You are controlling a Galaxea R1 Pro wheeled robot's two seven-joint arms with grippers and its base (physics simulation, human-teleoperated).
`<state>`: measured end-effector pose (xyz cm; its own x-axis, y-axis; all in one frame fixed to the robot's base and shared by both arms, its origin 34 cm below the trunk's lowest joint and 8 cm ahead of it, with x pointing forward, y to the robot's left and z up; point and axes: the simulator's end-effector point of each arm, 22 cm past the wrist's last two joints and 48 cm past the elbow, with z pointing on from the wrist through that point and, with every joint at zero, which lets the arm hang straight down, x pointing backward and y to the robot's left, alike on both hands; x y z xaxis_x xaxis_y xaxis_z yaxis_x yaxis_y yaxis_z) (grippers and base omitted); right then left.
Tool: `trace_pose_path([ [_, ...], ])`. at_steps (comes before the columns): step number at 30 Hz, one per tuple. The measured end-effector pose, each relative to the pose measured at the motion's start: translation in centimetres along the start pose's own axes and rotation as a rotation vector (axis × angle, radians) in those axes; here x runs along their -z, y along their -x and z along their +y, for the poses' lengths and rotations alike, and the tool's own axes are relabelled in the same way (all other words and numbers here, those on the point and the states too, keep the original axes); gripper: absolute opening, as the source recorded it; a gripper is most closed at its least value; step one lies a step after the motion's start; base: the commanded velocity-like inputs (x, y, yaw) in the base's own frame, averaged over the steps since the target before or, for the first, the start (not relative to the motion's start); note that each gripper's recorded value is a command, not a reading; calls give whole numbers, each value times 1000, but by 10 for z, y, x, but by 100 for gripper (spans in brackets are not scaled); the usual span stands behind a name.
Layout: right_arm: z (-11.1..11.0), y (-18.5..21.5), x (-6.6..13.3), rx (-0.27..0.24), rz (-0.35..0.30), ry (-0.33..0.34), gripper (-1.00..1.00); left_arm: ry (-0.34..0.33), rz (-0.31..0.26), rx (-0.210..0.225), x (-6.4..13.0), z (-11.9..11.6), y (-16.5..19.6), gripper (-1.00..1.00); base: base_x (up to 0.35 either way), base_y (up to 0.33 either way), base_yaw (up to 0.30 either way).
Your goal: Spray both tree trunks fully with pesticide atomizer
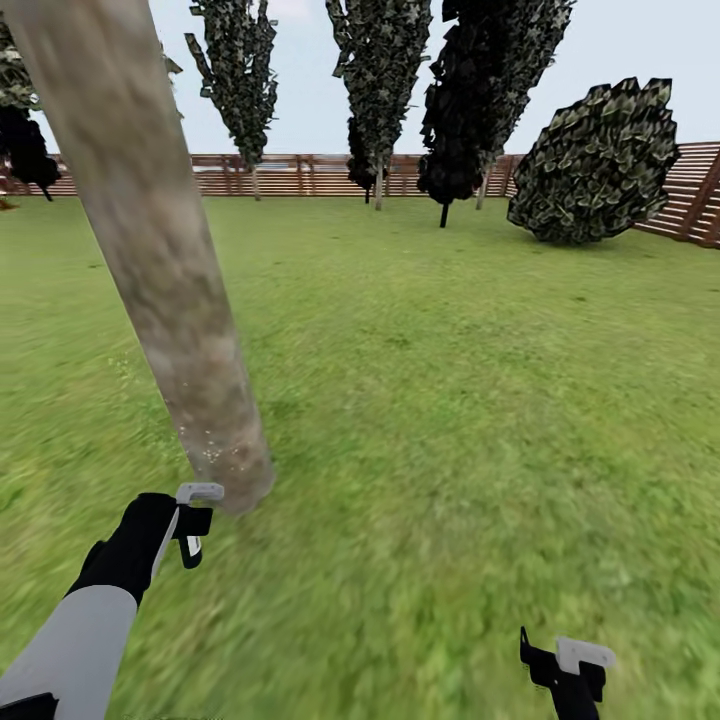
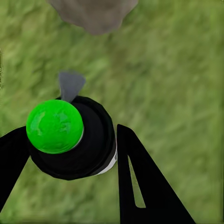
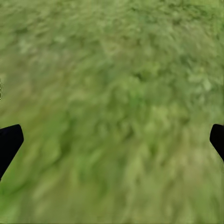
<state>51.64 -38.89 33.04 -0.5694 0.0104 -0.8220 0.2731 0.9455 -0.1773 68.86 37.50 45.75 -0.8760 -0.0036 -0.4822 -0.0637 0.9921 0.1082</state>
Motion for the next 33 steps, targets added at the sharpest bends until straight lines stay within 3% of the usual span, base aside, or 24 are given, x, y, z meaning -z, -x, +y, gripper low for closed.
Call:
trace_pose_path([
  [13, 0, 0, 0, 0, 0, 0, 100, 1, 9, 1, -2, 1, -4, -100, 93, -274, 268],
  [27, 0, 0, 0, 0, 0, 0, 100, 1, 10, 1, -2, 1, -4, -100, 95, -274, 18],
  [33, 0, 0, 0, 0, 1, 0, 100, 0, 10, 1, -2, 1, -4, -100, 95, -274, 218],
])
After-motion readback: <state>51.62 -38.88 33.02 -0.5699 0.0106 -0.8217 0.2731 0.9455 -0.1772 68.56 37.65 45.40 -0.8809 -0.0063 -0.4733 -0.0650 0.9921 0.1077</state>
